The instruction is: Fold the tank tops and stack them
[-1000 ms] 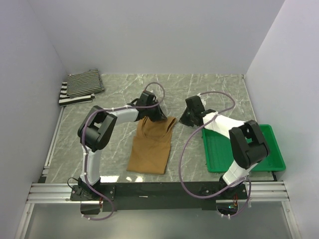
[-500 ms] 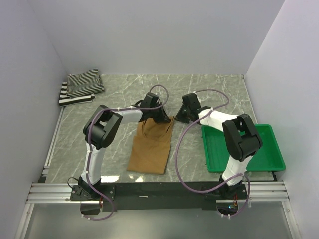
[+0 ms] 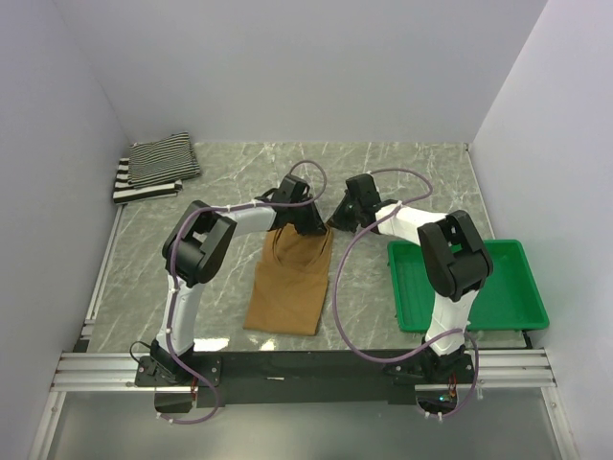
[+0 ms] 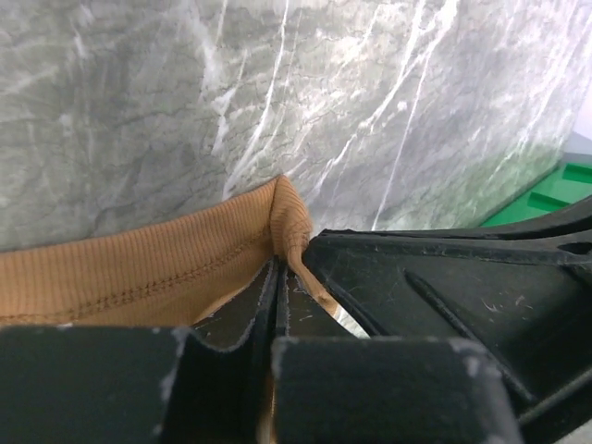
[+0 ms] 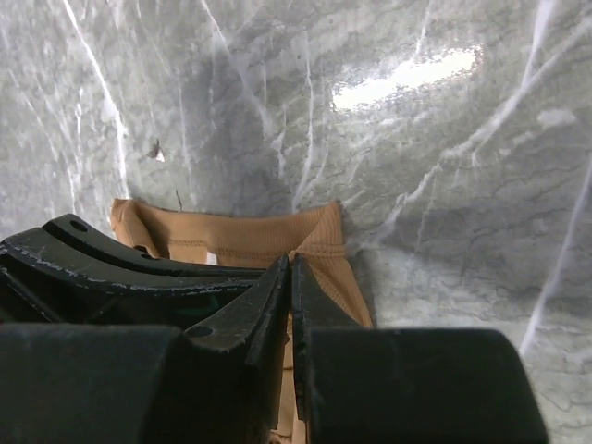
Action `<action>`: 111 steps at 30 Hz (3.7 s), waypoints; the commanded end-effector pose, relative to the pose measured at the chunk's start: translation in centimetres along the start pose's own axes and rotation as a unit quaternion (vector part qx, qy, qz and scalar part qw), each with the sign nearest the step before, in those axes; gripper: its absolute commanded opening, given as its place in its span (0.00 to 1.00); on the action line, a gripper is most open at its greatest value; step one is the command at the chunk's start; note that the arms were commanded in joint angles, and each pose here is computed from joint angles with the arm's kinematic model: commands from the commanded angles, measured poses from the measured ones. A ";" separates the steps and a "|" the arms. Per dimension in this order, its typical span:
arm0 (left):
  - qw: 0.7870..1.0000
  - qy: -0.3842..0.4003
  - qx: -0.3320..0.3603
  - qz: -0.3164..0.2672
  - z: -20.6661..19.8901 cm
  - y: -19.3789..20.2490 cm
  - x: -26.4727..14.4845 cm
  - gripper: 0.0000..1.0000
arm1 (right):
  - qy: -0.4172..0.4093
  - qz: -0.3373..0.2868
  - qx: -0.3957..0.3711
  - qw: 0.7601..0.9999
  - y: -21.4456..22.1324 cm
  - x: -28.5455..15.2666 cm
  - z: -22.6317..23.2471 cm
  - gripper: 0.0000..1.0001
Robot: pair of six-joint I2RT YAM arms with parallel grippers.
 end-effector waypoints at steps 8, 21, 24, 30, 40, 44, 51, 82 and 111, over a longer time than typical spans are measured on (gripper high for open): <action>0.996 -0.020 0.033 -0.086 -2.4 -4.1 -2.8 0.17 | -0.037 -0.008 0.023 0.999 -0.6 -0.1 2.1 0.11; 0.993 -0.013 0.020 -0.115 -2.2 -6.7 -6.2 0.20 | -0.032 0.008 0.044 0.998 0.6 1.9 1.3 0.08; 0.992 -0.004 0.018 -0.127 -2.7 -7.0 -8.2 0.19 | -0.024 0.015 0.051 0.998 1.0 2.8 0.8 0.07; 0.989 -0.008 0.003 -0.150 -1.6 -6.1 -11.5 0.21 | 0.044 0.003 0.050 0.998 0.1 4.0 -0.9 0.05; 0.992 0.017 -0.014 -0.127 0.6 -3.8 -14.0 0.24 | 0.084 -0.002 0.016 0.996 -3.4 6.3 0.6 0.08; 0.991 0.016 -0.019 -0.132 1.8 -2.2 -15.6 0.30 | 0.073 -0.011 0.001 0.997 -4.3 4.7 1.4 0.23; 0.988 0.026 -0.023 -0.151 2.9 0.3 -19.6 0.34 | 0.037 -0.036 -0.027 0.998 -6.0 1.3 3.8 0.38; 0.990 0.016 -0.018 -0.140 5.2 2.5 -20.0 0.31 | 0.094 -0.031 -0.067 0.993 -1.5 2.3 2.2 0.16; 0.992 -0.001 -0.015 -0.129 6.1 2.5 -18.8 0.28 | 0.118 -0.058 -0.139 0.982 -0.7 2.0 4.8 0.18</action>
Point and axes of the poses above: each gripper's point midway between its finger pads, its own x axis out along the fingers, its own z axis along the line the jaws close on, y = z × x, the point moved 1 cm from there along -x, back along the fingers, and after that the axes turned 9 degrees about -x, right-handed, at the moved point
